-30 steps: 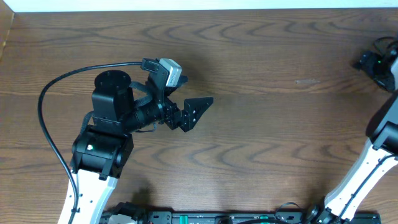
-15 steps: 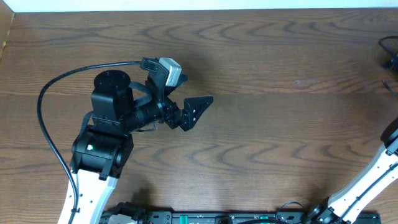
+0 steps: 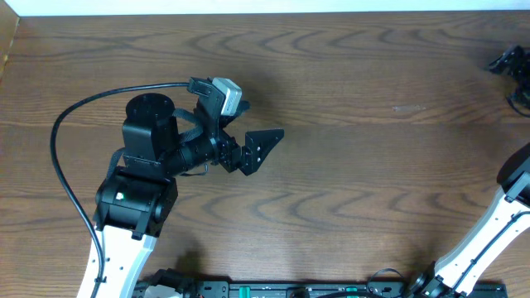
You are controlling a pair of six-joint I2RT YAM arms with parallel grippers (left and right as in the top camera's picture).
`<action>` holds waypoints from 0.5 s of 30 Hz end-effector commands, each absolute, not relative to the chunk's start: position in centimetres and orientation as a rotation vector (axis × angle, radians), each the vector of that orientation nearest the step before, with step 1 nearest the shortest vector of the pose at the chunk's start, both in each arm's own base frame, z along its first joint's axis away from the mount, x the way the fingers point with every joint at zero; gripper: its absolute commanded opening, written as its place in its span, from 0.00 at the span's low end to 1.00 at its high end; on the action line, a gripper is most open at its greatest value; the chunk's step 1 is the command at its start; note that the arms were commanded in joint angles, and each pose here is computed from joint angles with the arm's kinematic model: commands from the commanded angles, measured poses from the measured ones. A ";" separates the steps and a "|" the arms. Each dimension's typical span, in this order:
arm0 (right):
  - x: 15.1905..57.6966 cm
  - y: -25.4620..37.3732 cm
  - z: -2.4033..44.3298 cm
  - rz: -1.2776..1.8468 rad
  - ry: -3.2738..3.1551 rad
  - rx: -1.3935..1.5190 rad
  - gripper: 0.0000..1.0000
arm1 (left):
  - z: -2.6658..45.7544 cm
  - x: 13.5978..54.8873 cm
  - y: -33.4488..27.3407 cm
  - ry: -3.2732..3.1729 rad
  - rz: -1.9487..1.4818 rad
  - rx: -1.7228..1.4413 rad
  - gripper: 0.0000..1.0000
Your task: Untangle cables
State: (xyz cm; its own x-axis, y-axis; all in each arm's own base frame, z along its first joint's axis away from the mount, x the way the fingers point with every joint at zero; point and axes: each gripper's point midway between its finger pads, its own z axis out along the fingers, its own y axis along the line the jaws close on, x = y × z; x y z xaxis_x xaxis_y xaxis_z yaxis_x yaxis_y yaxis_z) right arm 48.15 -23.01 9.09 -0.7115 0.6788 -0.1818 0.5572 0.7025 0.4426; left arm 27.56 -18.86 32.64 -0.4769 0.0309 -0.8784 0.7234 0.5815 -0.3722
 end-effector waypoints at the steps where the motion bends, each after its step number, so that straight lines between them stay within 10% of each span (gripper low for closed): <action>1: 46.3 -24.5 12.5 0.339 2.586 0.975 0.99 | 32.8 28.0 -18.4 1.893 -0.902 0.586 0.98; 15: 35.8 -28.0 25.2 -0.329 2.380 1.337 0.99 | 32.6 29.5 -17.0 1.909 -0.781 0.507 0.98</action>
